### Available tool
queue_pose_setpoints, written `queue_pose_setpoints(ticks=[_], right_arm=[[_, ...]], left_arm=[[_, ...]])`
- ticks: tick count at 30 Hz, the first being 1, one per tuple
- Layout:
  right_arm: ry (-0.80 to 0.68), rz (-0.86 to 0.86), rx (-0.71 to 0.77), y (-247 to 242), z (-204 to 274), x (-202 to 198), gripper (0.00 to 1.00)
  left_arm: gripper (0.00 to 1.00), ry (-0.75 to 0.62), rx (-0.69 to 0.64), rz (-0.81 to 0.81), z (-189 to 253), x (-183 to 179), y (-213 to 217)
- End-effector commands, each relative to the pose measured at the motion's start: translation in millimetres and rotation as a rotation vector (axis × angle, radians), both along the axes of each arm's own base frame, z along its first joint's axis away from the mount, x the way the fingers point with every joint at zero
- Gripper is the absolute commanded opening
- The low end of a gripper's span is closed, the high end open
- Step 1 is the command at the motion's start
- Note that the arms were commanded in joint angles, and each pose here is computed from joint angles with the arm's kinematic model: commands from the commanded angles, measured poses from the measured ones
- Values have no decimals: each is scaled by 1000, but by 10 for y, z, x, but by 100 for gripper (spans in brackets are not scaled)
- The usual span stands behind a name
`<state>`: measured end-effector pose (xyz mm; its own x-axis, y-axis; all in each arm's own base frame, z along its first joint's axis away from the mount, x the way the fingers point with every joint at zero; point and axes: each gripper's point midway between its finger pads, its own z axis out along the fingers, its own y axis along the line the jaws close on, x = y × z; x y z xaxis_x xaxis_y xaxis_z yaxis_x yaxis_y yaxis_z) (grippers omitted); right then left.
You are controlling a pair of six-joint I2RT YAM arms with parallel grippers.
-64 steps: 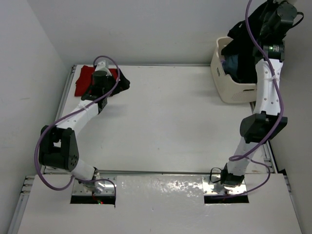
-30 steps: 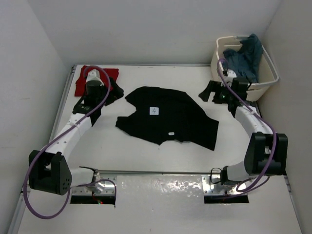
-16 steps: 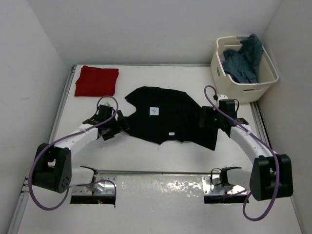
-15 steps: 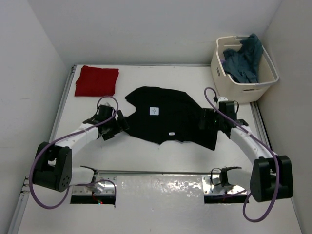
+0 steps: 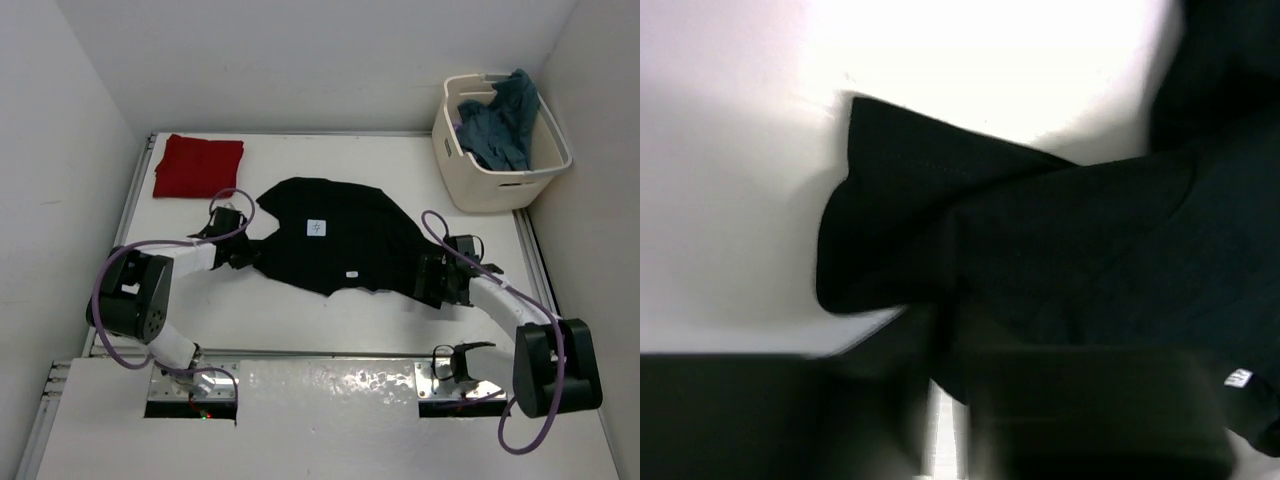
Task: Fold and stack the t-shirts
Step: Flatten out the tshirt
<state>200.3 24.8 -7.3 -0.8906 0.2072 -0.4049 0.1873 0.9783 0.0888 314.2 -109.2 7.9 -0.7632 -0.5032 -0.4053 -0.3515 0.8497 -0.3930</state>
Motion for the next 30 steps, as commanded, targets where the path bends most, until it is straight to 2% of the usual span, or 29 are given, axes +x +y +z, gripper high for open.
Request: queue_pose_setpoints(ticks=[1,2,4,5,7,8,9,12,13,15,16,17,18,19,20,21,22,24,25,30], right_arm=[[-41,-40,68,114,-77,154,99],[-53,-30,85,150,-92,193,97],[-88,7,197,360,-108,281,81],[-93,14,232,420,-135,277,56],[-195,5,283,497,-38,479,21],[-229,0,277,484,-8,543,7],[-297,3,275,480,99,693,0],[-472,-29,193,325,537,1116,0],[-536,-40,175,281,706,1230,0],[-726,-95,84,74,1278,1497,0],[-810,-123,4,-74,1620,1614,0],[-872,-161,-19,-150,1878,1669,0],[-898,-161,-78,-238,2051,1672,0],[-962,-165,-114,-295,2341,1673,0],[-1032,-179,-173,-393,2708,1690,0],[-1072,-187,-194,-429,2907,1679,0],[-1155,-197,-211,-466,3315,1654,0],[-1199,-207,-278,-564,3661,1604,0],[-1259,-217,-292,-592,4029,1559,0],[-1357,-162,-378,-624,4786,1300,0]], left_arm=[[0,-26,-37,-63,41,98,-144],[0,-23,-36,-65,60,102,-147],[0,-61,-26,-65,196,173,-134],[0,-99,-21,-62,331,230,-125],[0,-164,0,-46,558,326,-80],[0,-193,8,-43,653,377,-68],[0,-221,23,-30,757,439,-34],[0,-342,82,22,1270,730,76],[0,-414,90,36,1590,858,93],[0,-497,98,64,1961,960,132],[0,-584,92,75,2344,1003,148],[0,-632,95,90,2548,1013,179],[0,-678,97,106,2760,1010,212],[0,-775,100,123,3183,966,267],[0,-826,100,127,3399,924,291],[0,-876,100,145,3607,879,332],[0,-983,87,160,4016,772,376],[0,-1099,85,182,4438,662,438],[0,-1163,91,188,4746,558,481],[0,-1282,92,186,5436,281,544]])
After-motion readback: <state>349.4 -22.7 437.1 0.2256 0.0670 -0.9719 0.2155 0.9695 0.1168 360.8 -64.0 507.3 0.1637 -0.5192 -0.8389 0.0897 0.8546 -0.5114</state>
